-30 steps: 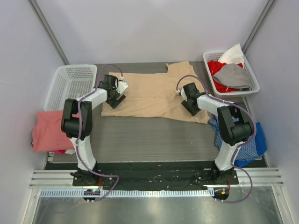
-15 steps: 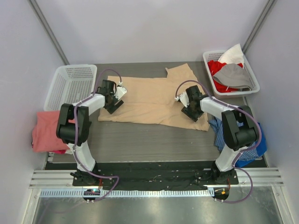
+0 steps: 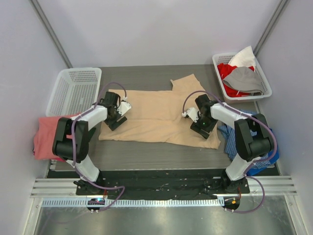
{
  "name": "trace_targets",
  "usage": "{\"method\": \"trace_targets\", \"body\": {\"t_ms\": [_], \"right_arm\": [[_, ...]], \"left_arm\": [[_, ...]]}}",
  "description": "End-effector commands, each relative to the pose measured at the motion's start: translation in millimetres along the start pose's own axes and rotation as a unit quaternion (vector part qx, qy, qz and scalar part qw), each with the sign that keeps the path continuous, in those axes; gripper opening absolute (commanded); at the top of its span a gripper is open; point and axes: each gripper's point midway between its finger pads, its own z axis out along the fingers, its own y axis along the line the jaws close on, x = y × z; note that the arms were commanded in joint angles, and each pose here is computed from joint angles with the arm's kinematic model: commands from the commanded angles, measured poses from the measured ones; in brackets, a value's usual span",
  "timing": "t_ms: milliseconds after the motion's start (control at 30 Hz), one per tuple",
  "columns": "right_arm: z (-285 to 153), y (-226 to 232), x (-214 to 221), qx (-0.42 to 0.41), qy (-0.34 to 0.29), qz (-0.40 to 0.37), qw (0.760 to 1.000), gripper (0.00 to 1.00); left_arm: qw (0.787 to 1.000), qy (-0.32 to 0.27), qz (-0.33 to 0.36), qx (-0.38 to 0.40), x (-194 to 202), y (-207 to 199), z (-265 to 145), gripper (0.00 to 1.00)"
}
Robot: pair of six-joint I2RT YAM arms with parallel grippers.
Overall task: Fold and stack the t-shirts
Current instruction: Fold the flattened tshirt in 1/3 of the way
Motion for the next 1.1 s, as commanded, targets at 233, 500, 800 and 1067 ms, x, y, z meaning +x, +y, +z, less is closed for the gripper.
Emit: {"method": "trace_targets", "body": {"t_ms": [233, 500, 800, 1067], "right_arm": [[-24, 44, 16, -0.066, 0.0, -0.041, 0.997, 0.69], [-24, 57, 19, -0.064, -0.001, -0.052, 0.997, 0.7], [-74, -7, -20, 0.09, -0.069, -0.011, 0.994, 0.71], [-90, -54, -55, 0.174, -0.122, 0.047, 0.976, 0.7]], "left_arm": [[0.999, 0.041, 0.015, 0.03, 40, -28, -20, 0.82], [0.999, 0.036, 0.015, 0.021, 35, -22, -22, 0.82], [1.0, -0.01, -0.018, -0.021, 6, 4, -37, 0.82], [0.994, -0.072, -0.076, -0.038, -29, 21, -47, 0.82]]}}
